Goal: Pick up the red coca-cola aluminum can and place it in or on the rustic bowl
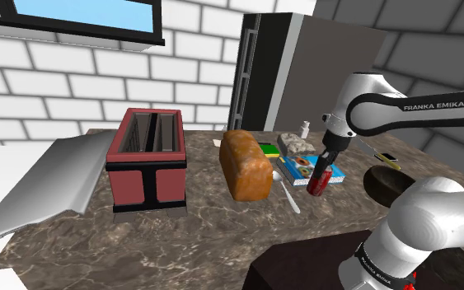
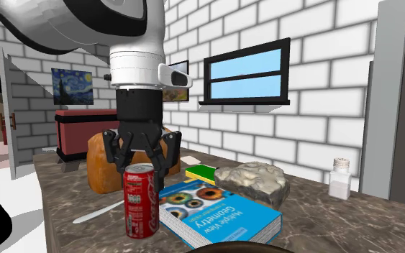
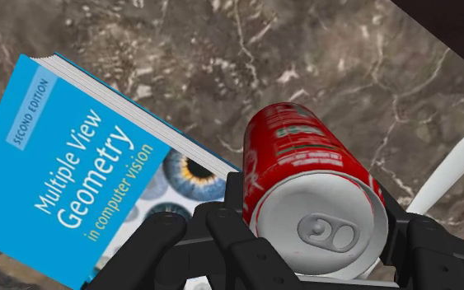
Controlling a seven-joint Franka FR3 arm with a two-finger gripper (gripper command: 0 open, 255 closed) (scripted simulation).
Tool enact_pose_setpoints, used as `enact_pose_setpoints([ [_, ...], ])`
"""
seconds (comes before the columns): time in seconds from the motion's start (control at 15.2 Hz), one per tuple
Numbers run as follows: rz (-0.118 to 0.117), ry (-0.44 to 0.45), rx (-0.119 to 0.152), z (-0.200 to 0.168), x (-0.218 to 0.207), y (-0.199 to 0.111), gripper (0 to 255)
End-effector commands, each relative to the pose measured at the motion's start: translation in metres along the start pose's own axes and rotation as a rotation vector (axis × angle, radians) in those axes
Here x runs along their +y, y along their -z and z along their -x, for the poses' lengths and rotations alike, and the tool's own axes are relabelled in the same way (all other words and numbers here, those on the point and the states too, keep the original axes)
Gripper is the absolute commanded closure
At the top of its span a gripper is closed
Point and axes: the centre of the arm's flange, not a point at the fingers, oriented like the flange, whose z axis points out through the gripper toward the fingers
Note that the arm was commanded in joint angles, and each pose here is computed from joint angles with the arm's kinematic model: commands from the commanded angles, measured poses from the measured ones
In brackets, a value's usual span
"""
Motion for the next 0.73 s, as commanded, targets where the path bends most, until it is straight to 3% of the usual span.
enact_pose_setpoints([
  [0.0, 0.0, 0.0, 0.0, 0.0, 0.0, 0.008, 255],
  [0.66, 0.0, 0.0, 0.0, 0.001, 0.0, 0.061, 255],
])
